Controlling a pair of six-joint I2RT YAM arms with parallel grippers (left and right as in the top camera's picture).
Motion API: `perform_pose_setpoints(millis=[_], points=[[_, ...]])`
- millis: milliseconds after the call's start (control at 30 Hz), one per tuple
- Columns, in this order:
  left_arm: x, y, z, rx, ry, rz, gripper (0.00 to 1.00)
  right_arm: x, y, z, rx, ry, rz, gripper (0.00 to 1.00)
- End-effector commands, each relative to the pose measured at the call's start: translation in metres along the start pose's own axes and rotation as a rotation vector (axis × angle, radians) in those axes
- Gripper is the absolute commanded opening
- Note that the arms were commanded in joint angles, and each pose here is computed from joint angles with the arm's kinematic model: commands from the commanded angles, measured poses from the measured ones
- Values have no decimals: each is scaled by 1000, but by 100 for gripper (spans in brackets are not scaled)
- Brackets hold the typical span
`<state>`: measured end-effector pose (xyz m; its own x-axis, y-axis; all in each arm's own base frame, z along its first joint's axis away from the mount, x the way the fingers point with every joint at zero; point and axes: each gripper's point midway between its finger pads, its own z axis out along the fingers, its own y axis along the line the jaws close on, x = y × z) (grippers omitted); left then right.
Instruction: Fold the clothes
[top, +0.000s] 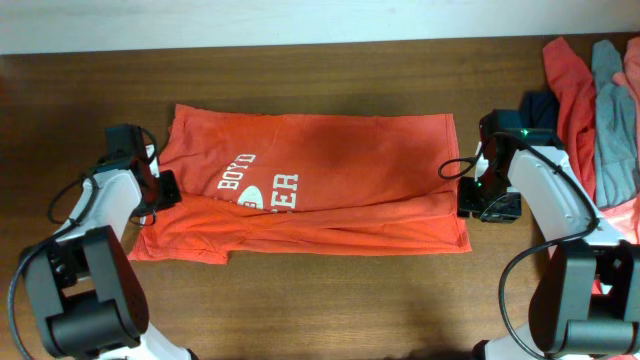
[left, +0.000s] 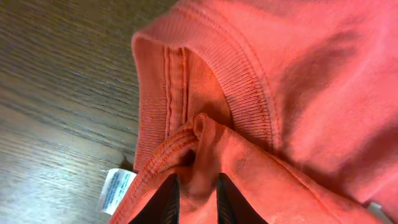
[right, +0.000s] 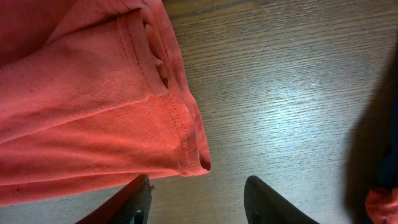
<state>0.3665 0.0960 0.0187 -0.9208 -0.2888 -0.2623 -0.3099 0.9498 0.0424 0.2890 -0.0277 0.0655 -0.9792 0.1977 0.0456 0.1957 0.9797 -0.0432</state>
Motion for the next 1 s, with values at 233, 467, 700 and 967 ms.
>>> perform_pose_setpoints(millis=[233, 467, 700, 967], points=[[7, 0, 12, -6, 35, 5, 0, -4, -5, -6, 17, -21, 1, 53], [-8, -8, -11, 44, -14, 2, 0, -4, -5, -6, 17, -23, 1, 53], [-18, -7, -31, 48, -70, -1, 0, -6, -5, -6, 17, -29, 1, 53], [-35, 2, -32, 58, -134, -151, 0, -8, -4, -6, 15, -40, 1, 53]])
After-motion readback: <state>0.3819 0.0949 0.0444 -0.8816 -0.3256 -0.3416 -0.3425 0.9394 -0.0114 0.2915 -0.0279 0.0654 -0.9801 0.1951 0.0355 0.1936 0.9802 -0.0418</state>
